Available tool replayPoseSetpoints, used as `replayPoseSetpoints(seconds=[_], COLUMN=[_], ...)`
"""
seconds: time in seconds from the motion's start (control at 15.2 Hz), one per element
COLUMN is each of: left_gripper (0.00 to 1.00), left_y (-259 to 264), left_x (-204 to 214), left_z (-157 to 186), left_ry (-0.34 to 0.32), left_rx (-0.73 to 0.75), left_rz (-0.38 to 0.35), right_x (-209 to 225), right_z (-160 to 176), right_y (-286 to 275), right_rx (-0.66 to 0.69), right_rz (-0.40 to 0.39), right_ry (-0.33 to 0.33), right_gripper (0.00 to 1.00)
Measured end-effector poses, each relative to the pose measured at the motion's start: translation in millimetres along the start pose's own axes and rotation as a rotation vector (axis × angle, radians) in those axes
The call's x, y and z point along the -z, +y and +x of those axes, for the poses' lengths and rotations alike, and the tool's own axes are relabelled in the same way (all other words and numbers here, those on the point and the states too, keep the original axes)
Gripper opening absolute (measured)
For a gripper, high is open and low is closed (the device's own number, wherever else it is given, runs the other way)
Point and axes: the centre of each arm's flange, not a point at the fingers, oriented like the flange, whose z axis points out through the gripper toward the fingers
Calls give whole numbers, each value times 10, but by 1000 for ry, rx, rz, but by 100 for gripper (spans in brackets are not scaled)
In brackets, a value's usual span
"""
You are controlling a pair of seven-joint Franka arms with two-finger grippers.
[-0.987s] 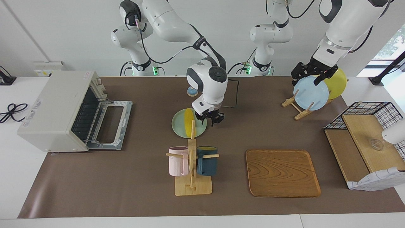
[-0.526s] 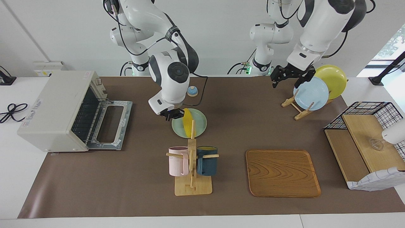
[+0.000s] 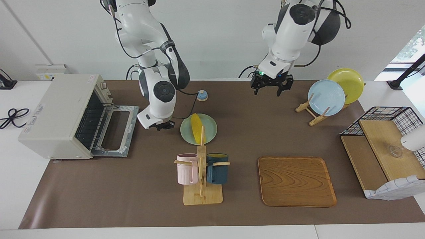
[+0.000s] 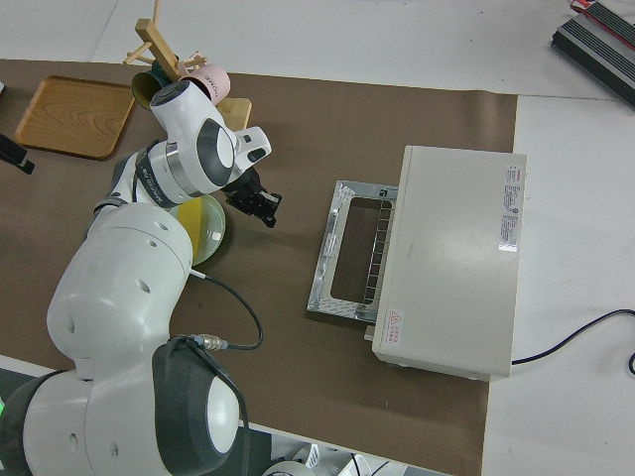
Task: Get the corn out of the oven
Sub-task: 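Set the plate on the table while the left gripper reaches in, then grasp the yellow corn with the left gripper while the right gripper withdraws, then carry the corn with the left gripper onto the wooden tray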
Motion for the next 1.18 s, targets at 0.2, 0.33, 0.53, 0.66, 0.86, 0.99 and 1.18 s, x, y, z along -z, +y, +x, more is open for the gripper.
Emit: replayPoseSetpoints(seconds=[0.2,0.33,0.53,0.66,0.86,0.99,1.18], left_gripper=[100,100,100,100,100,100,100], left_y=[492,762,978,1174,1439,1497,1405], left_x=[-402,-650,-830,-983,-1308,-1530,-1687], left_z=[-39,-93,-101,-86,4,123,314], left_ry=[25,34,41,38,23,25,55], left_rx=[40,45,45,41,35,37,52], left_rz=[-27,-38,-52,-56,-50,-43,-35], right_x=[-235,-304,-338,-367,-400,-419,-432], right_z=[-23,-54,-58,-33,-7,-15,-37], right_y=[169,197,253,353,468,472,433], right_rx=[9,12,30,32,36,45,110], right_rz=[-2,-3,-24,-41,-44,-47,-86], right_ry=[33,36,38,39,34,30,39], right_gripper=[1,1,1,1,1,1,1])
